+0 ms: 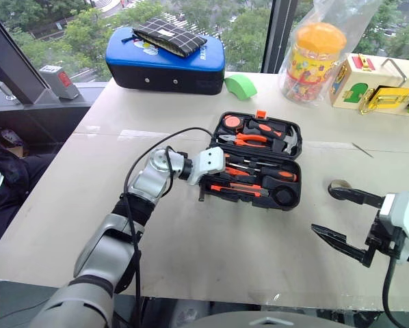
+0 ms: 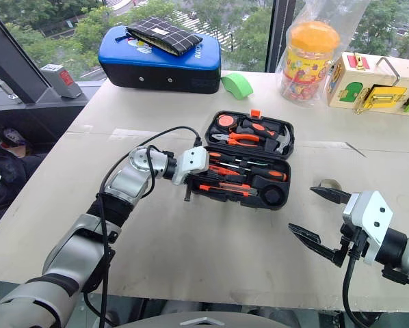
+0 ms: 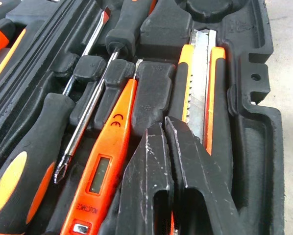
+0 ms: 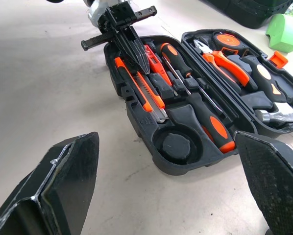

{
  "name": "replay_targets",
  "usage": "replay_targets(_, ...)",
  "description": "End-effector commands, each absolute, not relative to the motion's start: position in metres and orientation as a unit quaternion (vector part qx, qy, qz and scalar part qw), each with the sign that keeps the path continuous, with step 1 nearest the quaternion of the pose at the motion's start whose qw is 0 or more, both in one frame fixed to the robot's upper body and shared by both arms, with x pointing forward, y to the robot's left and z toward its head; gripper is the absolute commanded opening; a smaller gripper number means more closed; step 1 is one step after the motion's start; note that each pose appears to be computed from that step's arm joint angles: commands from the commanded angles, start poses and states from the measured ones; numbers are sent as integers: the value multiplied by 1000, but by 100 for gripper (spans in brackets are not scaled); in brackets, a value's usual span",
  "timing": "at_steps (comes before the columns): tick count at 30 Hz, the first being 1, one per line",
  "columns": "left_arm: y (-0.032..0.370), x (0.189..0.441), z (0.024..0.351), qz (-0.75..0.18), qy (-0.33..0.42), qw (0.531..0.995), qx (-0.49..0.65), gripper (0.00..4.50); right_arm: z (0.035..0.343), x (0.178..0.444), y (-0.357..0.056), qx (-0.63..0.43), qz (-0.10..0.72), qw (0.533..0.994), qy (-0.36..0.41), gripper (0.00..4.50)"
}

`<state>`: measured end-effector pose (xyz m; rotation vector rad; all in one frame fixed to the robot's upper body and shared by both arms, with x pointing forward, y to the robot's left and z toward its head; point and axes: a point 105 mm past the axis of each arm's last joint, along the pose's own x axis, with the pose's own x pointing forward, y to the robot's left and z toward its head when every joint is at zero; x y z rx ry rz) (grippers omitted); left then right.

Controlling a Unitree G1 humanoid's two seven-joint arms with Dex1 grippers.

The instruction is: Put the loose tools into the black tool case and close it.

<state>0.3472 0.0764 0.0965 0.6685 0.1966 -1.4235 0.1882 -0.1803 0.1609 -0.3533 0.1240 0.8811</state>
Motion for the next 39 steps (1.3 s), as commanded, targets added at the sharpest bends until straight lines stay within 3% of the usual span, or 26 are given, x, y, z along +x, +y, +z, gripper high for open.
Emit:
replay_targets(1, 70, 343, 90, -644, 91, 710, 270, 4, 165, 190, -174, -165, 407, 897, 42, 450)
replay_targets(6, 73, 325, 155, -660, 1, 738, 139, 4, 151, 207, -197, -156, 304, 934, 101, 450)
replay_targets(7, 75, 320, 162, -663, -4, 738, 126, 27, 148, 208, -200, -149, 295, 937, 118, 450)
replay_targets(11, 75, 288, 179, -691, 12, 719, 73, 158, 127, 220, -231, -207, 219, 929, 215, 450)
replay_targets(13, 77, 270, 186, -702, 18, 709, 60, 274, 113, 232, -240, -198, 204, 922, 264, 450)
replay_targets(14, 77, 262, 188, -704, 21, 707, 59, 301, 109, 237, -241, -189, 203, 920, 277, 450)
replay_targets(16, 74, 249, 186, -709, 30, 702, 66, 404, 106, 249, -245, -179, 196, 921, 286, 450)
replay_targets(17, 75, 245, 184, -707, 34, 704, 68, 407, 106, 255, -244, -181, 201, 918, 289, 424)
replay_targets(23, 76, 235, 180, -693, 41, 715, 78, 407, 109, 286, -246, -195, 208, 911, 297, 424)
replay_targets(28, 75, 230, 179, -690, 35, 717, 89, 407, 98, 296, -257, -199, 205, 896, 339, 424)
replay_targets(31, 76, 230, 180, -684, 29, 723, 95, 408, 93, 305, -256, -189, 215, 889, 358, 316)
replay_targets(37, 77, 228, 180, -673, 23, 732, 101, 408, 102, 314, -249, -196, 246, 882, 350, 29)
replay_targets(39, 77, 228, 179, -669, 22, 736, 102, 408, 104, 314, -248, -211, 255, 878, 346, 6)
